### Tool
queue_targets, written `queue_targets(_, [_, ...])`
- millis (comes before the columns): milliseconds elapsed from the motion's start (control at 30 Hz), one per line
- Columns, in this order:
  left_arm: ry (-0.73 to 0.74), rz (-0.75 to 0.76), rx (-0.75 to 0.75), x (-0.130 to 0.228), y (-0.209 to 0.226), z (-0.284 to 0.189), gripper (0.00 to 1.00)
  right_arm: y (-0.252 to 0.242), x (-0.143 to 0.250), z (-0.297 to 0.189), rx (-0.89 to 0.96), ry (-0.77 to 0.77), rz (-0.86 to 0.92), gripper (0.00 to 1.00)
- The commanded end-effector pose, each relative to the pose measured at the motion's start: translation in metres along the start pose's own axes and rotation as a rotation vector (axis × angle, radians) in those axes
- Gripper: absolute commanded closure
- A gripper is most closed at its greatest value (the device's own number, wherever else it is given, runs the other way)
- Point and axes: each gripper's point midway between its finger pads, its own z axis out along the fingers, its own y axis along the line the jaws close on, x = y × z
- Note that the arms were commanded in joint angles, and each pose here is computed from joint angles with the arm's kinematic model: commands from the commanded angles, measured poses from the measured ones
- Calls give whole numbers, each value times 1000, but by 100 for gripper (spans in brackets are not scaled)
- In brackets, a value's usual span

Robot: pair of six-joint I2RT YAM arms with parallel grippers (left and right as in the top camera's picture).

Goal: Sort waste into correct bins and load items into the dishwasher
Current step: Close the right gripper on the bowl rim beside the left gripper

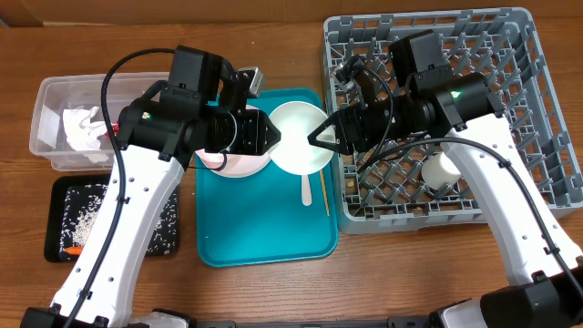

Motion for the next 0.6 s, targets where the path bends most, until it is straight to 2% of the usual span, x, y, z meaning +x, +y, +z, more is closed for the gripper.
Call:
queue_targets(0, [-48,41,-5,-9,-5,-13,74,4,0,2,-25,2,-10,54])
queue_targets(167, [-49,41,-5,-9,-5,-13,73,4,0,2,-25,2,-9,53])
queue_targets(300, [-49,41,-5,-9,-5,-13,59,4,0,2,-25,2,-9,53])
queue_targets(367, [-49,41,-5,-9,-5,-13,56,4,0,2,-25,2,-9,53])
queue_targets(567, [-49,41,-5,-9,-5,-13,53,4,0,2,-25,2,-9,53])
